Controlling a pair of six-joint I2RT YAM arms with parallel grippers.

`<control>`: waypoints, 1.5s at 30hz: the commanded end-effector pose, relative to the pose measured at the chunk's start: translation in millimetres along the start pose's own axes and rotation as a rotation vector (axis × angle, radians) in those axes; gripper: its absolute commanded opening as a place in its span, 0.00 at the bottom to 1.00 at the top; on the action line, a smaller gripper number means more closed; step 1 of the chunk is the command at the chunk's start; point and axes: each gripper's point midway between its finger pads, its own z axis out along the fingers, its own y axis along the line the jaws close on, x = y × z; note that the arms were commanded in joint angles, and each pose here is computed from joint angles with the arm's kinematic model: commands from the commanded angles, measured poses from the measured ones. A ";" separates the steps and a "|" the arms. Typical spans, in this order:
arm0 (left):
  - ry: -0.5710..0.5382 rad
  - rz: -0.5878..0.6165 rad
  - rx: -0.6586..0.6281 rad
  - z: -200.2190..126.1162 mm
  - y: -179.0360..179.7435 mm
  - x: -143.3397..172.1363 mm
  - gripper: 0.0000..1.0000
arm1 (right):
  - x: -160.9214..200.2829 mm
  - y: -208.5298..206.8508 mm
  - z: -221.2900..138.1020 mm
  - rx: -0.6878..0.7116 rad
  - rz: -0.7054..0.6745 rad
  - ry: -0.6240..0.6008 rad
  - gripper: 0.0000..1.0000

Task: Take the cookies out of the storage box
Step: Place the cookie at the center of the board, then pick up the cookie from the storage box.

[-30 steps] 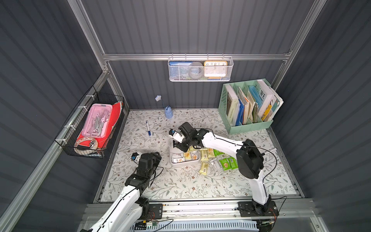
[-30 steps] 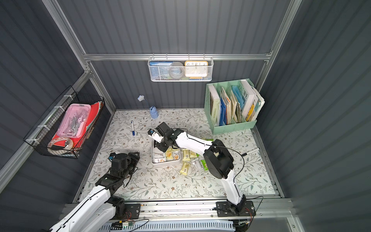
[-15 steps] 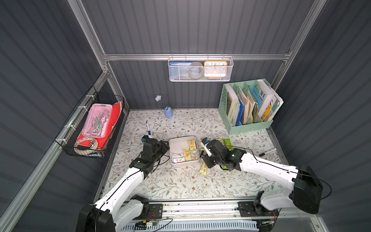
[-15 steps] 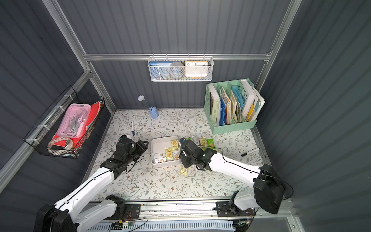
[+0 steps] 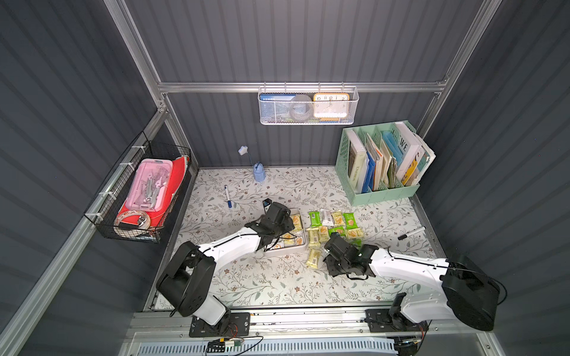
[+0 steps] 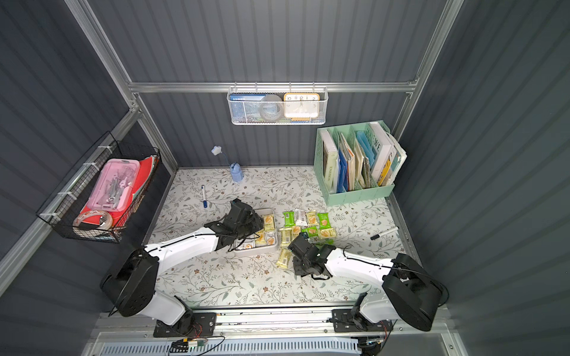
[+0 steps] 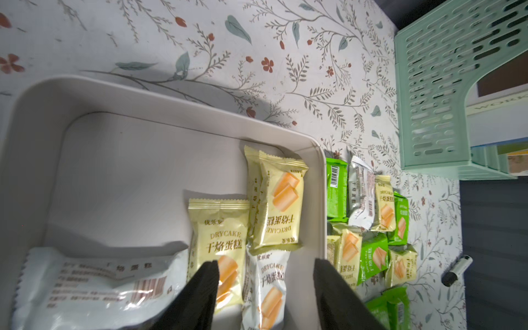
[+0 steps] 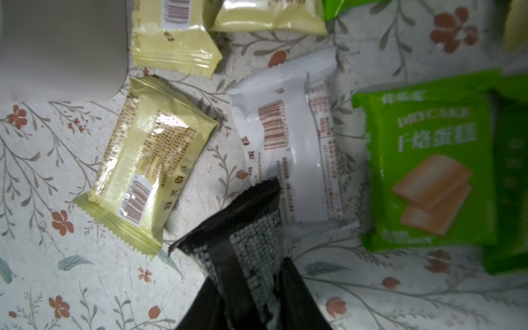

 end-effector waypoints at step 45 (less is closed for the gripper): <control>0.025 0.184 -0.261 57.4 24.2 5.6 0.46 | -44.5 -16.1 -55.3 -0.085 0.150 -0.381 0.60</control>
